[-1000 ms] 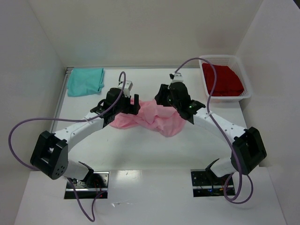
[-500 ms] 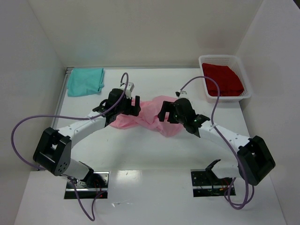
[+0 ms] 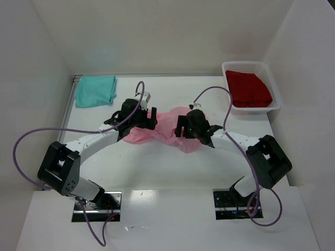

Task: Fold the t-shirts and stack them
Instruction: Flatten out the tshirt

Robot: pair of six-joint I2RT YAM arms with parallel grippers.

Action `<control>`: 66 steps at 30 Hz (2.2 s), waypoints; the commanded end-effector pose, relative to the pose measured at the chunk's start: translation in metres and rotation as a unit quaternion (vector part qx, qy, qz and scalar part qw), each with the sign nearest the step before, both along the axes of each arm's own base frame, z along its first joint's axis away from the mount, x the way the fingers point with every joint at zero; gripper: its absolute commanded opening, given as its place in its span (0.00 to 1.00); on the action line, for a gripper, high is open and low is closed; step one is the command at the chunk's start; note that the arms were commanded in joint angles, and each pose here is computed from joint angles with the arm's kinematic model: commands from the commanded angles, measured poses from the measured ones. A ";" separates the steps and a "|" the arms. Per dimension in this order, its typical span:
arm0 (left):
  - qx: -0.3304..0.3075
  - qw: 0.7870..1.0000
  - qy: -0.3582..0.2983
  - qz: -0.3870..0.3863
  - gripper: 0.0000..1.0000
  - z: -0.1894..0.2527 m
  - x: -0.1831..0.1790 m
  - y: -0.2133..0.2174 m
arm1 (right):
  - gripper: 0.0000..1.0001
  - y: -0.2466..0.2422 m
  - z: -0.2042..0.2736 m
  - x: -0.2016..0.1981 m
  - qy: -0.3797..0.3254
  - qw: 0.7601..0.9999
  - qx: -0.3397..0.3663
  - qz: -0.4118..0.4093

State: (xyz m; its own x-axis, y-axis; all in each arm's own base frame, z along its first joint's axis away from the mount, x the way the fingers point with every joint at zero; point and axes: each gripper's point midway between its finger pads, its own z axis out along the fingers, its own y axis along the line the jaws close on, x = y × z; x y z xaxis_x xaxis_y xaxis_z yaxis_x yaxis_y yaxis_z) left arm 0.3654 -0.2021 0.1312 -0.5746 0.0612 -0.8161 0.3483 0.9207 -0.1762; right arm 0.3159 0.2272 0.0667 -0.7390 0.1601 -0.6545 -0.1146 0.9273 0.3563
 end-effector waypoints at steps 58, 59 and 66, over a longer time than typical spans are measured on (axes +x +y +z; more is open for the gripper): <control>0.014 0.998 -0.008 0.055 0.99 -0.010 0.017 0.014 | 0.00 -0.012 0.304 0.092 -0.335 0.936 0.071 -0.077; 0.005 0.998 -0.016 0.063 0.99 -0.003 0.020 0.016 | 0.00 -0.015 0.304 0.093 -0.337 0.936 0.065 -0.082; -0.005 0.997 -0.023 0.069 0.99 -0.008 0.020 0.026 | 0.00 -0.023 0.342 0.074 -0.369 0.921 0.093 -0.078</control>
